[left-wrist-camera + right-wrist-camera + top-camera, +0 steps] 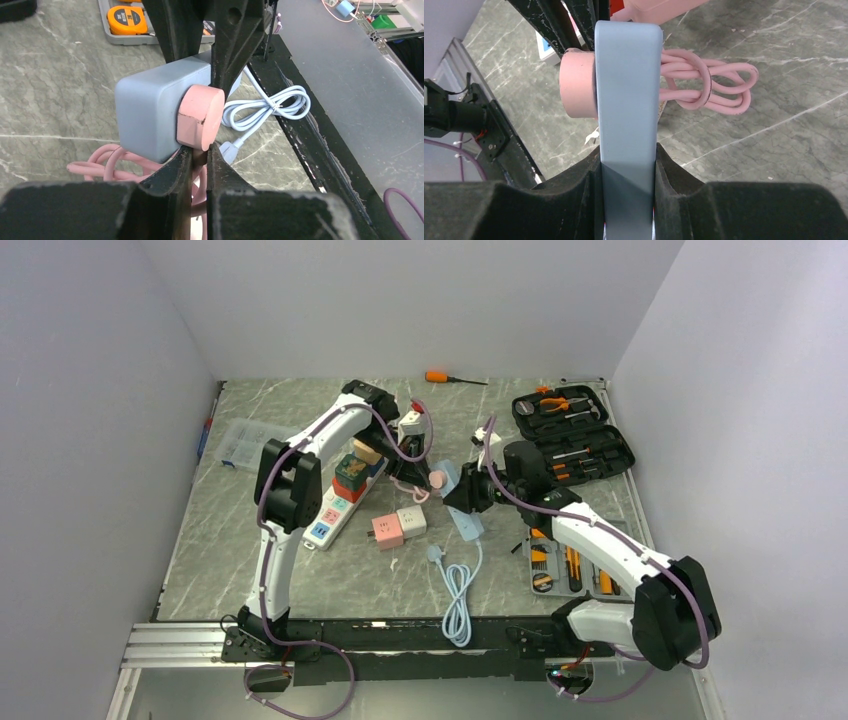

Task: Pull the plug off the socket
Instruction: Remove the plug from the socket.

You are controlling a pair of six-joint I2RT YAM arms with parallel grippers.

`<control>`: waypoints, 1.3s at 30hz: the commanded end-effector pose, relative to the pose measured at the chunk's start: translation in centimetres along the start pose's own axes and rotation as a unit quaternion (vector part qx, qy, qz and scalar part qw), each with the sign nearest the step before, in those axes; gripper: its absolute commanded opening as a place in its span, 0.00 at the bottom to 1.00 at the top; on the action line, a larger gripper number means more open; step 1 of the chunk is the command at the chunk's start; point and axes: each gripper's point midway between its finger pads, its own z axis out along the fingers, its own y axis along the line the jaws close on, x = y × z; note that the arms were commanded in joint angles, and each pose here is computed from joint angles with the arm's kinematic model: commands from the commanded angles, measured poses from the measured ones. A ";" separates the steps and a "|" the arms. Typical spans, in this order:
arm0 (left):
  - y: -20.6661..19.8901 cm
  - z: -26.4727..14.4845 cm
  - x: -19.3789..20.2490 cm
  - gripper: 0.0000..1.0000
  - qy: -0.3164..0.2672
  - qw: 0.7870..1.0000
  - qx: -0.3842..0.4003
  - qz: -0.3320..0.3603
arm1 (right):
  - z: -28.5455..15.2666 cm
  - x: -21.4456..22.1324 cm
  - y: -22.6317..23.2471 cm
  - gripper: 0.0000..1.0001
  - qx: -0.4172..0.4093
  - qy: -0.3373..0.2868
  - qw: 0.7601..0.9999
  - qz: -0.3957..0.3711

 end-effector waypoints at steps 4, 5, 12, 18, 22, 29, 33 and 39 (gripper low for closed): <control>-4.3 2.0 -5.0 0.00 -0.055 0.995 0.029 0.075 | -0.5 -9.8 1.4 0.00 -0.041 -0.147 0.982 -0.107; -4.6 2.0 -5.1 0.00 -0.056 0.995 0.029 0.078 | -0.3 -9.6 0.8 0.00 -0.028 -0.144 0.983 -0.109; -5.6 2.1 -6.0 0.00 -0.062 0.994 0.032 0.089 | 1.3 -8.9 -3.2 0.00 0.033 -0.141 0.985 -0.094; -6.6 2.0 -6.9 0.00 -0.065 0.992 0.032 0.103 | 2.2 -9.0 -6.1 0.00 0.070 -0.136 0.984 -0.092; -7.5 1.9 -7.4 0.00 -0.072 0.991 0.032 0.107 | 2.7 -8.6 -7.8 0.00 0.090 -0.129 0.983 -0.100; -8.2 2.0 -7.8 0.00 -0.080 0.990 0.035 0.110 | 3.4 -8.1 -10.5 0.00 0.130 -0.129 0.979 -0.091; -9.0 2.1 -7.5 0.00 -0.075 0.990 0.037 0.117 | 3.3 -7.8 -11.8 0.00 0.162 -0.129 0.975 -0.075; -9.1 2.5 -6.9 0.00 -0.070 0.990 0.041 0.119 | 3.0 -7.3 -11.7 0.00 0.160 -0.133 0.976 -0.061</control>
